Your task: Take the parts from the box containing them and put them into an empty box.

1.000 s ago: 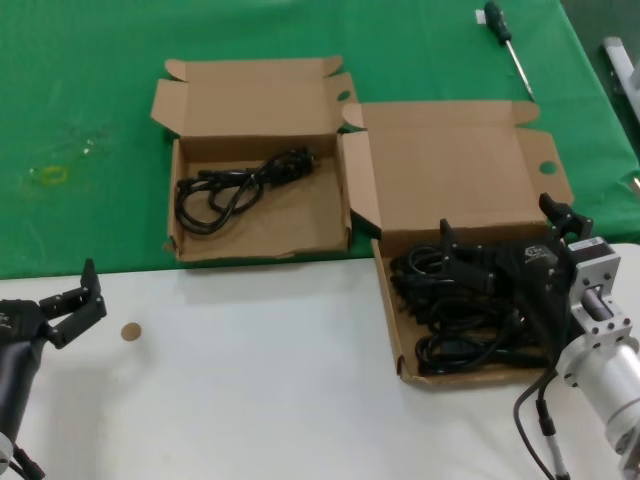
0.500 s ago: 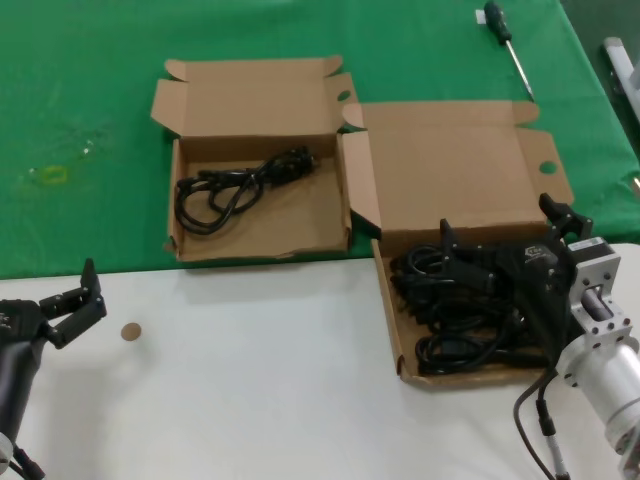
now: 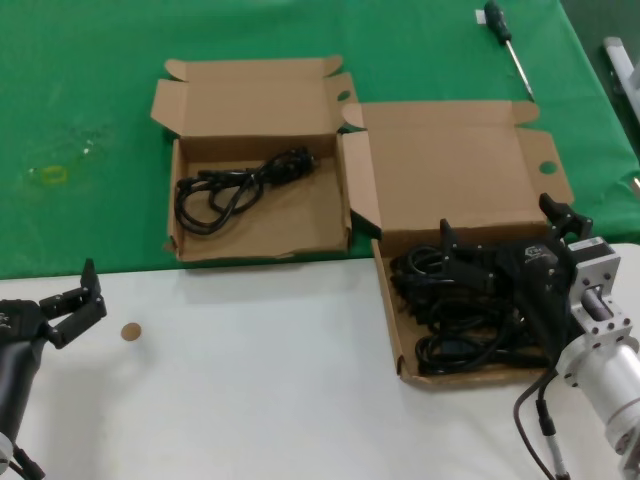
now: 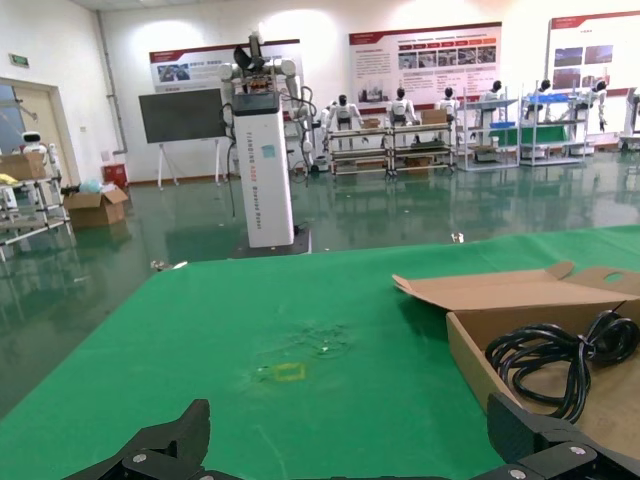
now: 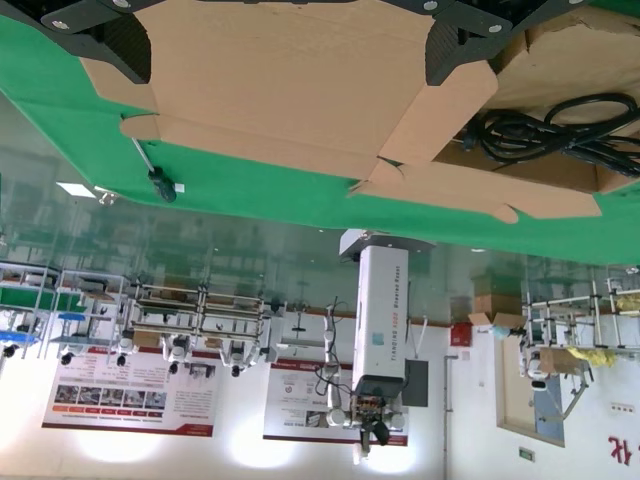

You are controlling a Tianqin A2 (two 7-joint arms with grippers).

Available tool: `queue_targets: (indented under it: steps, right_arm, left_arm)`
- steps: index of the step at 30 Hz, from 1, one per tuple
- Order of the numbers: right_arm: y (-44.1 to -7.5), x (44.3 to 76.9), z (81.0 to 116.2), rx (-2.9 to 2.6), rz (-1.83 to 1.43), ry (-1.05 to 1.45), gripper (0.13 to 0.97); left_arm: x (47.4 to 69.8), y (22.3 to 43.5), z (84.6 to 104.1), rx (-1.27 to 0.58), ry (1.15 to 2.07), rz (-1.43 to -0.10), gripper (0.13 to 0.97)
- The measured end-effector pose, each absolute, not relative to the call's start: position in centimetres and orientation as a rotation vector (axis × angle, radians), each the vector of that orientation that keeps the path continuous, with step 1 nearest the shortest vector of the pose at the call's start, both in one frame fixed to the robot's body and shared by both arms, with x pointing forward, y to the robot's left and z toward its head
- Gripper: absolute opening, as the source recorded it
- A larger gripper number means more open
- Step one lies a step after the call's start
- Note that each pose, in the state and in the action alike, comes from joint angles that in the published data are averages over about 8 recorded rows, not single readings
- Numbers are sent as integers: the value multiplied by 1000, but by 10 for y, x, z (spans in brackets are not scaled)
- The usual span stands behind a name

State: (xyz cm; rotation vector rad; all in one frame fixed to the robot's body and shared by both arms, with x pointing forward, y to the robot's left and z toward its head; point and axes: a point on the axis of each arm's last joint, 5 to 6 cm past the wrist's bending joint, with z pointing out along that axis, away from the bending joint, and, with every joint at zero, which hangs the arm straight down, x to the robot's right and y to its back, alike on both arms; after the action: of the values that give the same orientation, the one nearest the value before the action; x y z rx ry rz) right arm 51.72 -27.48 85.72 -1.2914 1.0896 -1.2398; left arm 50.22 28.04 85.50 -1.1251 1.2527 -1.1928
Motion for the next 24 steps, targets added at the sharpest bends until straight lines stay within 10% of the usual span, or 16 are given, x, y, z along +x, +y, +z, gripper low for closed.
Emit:
queue_targets:
  steps: [24]
  right_arm:
    - [-275, 517, 857, -1291, -1240, 1090, 966]
  left_arm:
    - [502, 280, 855, -1125, 1253, -1193, 966]
